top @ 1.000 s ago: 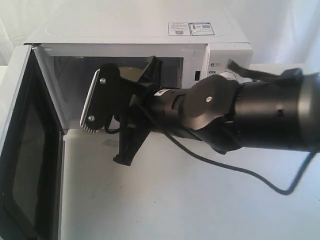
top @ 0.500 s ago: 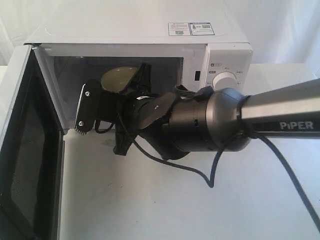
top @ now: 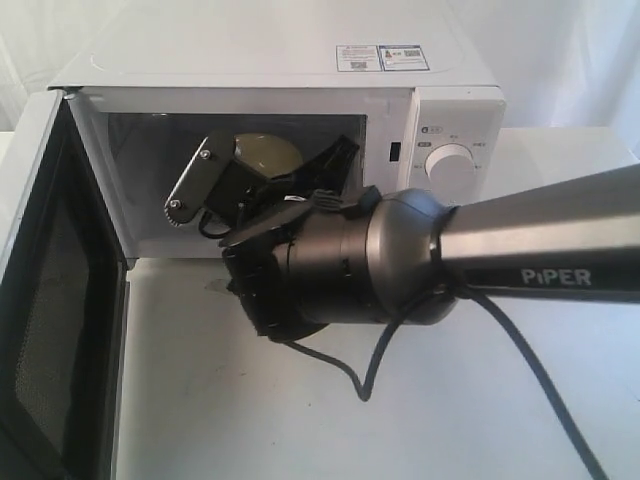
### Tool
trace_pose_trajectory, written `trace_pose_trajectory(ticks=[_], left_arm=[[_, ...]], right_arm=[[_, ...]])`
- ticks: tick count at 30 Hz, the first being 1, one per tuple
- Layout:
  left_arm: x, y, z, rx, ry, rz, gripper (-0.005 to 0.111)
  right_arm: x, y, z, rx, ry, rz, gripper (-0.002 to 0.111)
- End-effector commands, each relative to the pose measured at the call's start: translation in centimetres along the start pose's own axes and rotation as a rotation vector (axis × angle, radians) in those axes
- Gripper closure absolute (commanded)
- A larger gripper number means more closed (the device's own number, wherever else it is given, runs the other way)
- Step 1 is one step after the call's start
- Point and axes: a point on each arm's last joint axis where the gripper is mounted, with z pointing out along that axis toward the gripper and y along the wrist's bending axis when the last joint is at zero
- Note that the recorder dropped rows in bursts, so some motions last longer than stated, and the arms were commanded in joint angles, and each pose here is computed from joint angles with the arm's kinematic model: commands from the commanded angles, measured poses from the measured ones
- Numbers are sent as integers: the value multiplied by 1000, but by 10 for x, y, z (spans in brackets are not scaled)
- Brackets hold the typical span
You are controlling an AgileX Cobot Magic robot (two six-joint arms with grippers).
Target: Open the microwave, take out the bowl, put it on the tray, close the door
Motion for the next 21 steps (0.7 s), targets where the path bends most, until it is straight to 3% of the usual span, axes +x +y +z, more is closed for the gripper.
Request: trace_pose_trajectory(ticks=[1, 7, 12, 21], left_arm=[[1, 0, 0, -2, -1, -4, 107], [1, 0, 0, -2, -1, -4, 107], [1, 0, 0, -2, -1, -4, 107], [1, 0, 0, -2, -1, -4, 107]], right_arm=[[-9, 20, -17, -59, -51, -49, 108], [-34, 57, -51, -411, -304, -68, 108], [-44, 43, -92, -590, -484, -42, 108], [-49, -27, -119, -507, -596, 66, 108]])
